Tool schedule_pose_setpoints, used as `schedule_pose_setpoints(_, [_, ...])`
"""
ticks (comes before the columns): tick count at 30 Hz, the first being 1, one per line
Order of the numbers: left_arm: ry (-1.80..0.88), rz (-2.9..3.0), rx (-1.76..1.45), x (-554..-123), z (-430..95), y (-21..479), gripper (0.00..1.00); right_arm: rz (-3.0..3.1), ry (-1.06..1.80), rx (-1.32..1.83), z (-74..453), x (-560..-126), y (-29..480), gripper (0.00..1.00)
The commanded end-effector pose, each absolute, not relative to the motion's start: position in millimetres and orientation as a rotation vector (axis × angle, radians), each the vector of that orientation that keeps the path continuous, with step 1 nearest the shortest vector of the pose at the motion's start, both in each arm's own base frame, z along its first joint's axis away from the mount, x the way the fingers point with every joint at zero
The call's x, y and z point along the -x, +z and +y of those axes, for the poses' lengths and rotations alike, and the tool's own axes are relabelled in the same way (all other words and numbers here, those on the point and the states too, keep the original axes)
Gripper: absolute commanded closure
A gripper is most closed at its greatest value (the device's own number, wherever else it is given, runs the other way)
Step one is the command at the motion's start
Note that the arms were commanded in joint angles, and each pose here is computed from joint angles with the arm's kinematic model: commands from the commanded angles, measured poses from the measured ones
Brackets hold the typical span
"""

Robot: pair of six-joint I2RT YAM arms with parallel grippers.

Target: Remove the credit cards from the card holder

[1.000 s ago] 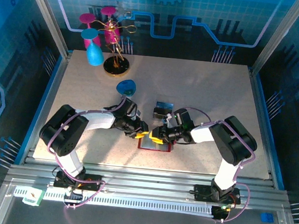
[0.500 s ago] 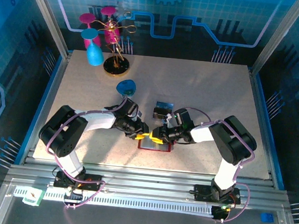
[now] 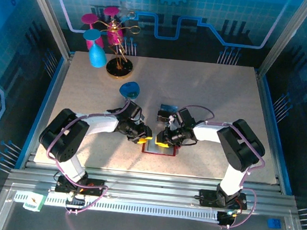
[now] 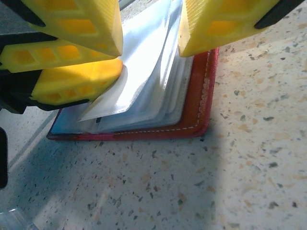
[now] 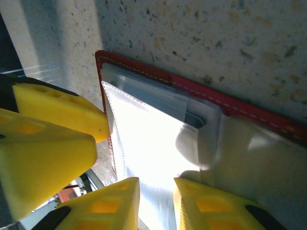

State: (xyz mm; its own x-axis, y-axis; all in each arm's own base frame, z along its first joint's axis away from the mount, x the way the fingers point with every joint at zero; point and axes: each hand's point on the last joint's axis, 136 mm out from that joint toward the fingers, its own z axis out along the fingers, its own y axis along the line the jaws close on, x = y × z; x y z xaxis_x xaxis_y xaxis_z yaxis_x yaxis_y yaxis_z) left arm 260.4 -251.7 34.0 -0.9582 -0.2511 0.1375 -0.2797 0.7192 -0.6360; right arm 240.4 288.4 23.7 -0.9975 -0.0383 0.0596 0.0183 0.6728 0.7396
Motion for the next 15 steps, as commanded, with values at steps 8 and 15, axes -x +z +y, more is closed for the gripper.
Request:
schedule_pose_setpoints(8, [1.181, -2.856, -0.420, -263, -262, 49, 0.63, -2.829, -1.048, 0.016, 271, -223, 2, 0.78])
schedule_pose_setpoints(15, [1.219, -2.817, -0.381, -260, -270, 50, 0.63, -2.827, -1.053, 0.017, 272, -223, 2, 0.78])
